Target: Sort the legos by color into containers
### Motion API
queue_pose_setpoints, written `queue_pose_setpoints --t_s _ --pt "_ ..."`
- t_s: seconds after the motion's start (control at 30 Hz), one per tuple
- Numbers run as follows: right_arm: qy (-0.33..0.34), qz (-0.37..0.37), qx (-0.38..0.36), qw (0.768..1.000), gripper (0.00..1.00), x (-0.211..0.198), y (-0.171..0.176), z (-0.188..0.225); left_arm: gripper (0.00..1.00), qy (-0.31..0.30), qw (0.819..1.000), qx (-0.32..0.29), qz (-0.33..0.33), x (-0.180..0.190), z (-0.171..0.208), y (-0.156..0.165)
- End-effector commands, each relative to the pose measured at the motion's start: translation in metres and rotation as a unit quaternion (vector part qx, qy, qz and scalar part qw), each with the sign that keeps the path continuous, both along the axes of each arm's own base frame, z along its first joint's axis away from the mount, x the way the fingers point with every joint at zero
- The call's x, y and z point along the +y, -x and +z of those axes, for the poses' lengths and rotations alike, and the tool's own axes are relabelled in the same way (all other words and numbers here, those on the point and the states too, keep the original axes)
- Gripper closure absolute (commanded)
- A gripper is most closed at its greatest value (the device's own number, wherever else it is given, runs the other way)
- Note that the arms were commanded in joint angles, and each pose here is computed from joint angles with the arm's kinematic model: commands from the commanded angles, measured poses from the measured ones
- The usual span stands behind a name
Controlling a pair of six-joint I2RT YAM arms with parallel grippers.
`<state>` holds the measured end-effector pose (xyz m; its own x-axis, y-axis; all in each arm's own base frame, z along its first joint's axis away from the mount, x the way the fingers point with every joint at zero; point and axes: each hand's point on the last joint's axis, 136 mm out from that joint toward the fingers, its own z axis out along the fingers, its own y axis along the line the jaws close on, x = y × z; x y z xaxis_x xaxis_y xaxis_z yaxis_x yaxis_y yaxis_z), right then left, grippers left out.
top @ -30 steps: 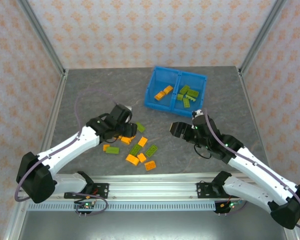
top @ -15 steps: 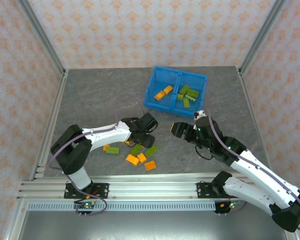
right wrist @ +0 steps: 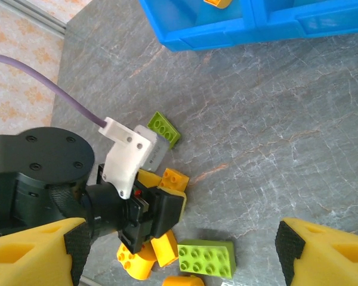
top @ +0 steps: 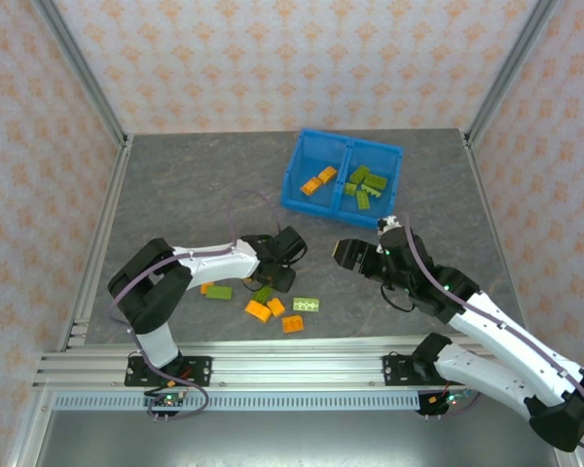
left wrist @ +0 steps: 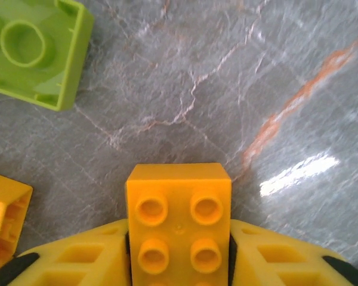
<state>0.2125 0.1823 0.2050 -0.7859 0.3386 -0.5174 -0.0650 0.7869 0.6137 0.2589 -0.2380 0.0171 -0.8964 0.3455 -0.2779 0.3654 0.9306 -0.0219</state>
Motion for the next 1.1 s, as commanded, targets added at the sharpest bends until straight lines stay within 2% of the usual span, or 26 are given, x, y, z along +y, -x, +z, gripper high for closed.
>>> queue_pose_setpoints --t_s 0.0,0.1,0.23,0.37,0.53,0.6,0.8,0.93,1.07 --pt "0.052 0.035 -0.005 0.998 0.17 -0.006 0.009 0.005 0.63 -0.004 1.0 -0.028 0.011 0.003 0.01 -0.008" --pt "0.095 0.076 0.009 0.993 0.17 -0.009 0.02 0.005 0.65 0.017 0.998 -0.054 0.008 -0.004 0.036 -0.017" --pt "0.068 0.13 0.009 0.989 0.17 0.007 0.031 0.021 0.66 0.048 0.994 -0.098 0.005 -0.017 0.08 -0.041" --pt "0.053 0.101 -0.021 0.993 0.17 0.003 0.023 0.038 0.66 0.07 0.986 -0.148 0.018 -0.026 0.128 -0.085" --pt "0.045 0.07 -0.034 0.996 0.17 -0.004 0.018 0.045 0.68 0.08 0.973 -0.208 0.059 -0.028 0.175 -0.16" --pt "0.042 0.066 -0.034 0.996 0.16 -0.005 0.018 0.045 0.68 0.082 0.968 -0.227 0.074 -0.029 0.183 -0.193" --pt "0.046 0.061 -0.04 0.996 0.17 -0.01 0.019 0.052 0.69 0.072 0.961 -0.247 0.101 -0.042 0.167 -0.277" --pt "0.038 0.056 -0.046 0.997 0.17 -0.014 0.023 0.056 0.67 0.04 0.956 -0.269 0.113 -0.045 0.158 -0.309" --pt "0.032 0.05 -0.046 0.997 0.17 -0.018 0.026 0.054 0.61 0.044 0.951 -0.276 0.133 -0.046 0.153 -0.324"
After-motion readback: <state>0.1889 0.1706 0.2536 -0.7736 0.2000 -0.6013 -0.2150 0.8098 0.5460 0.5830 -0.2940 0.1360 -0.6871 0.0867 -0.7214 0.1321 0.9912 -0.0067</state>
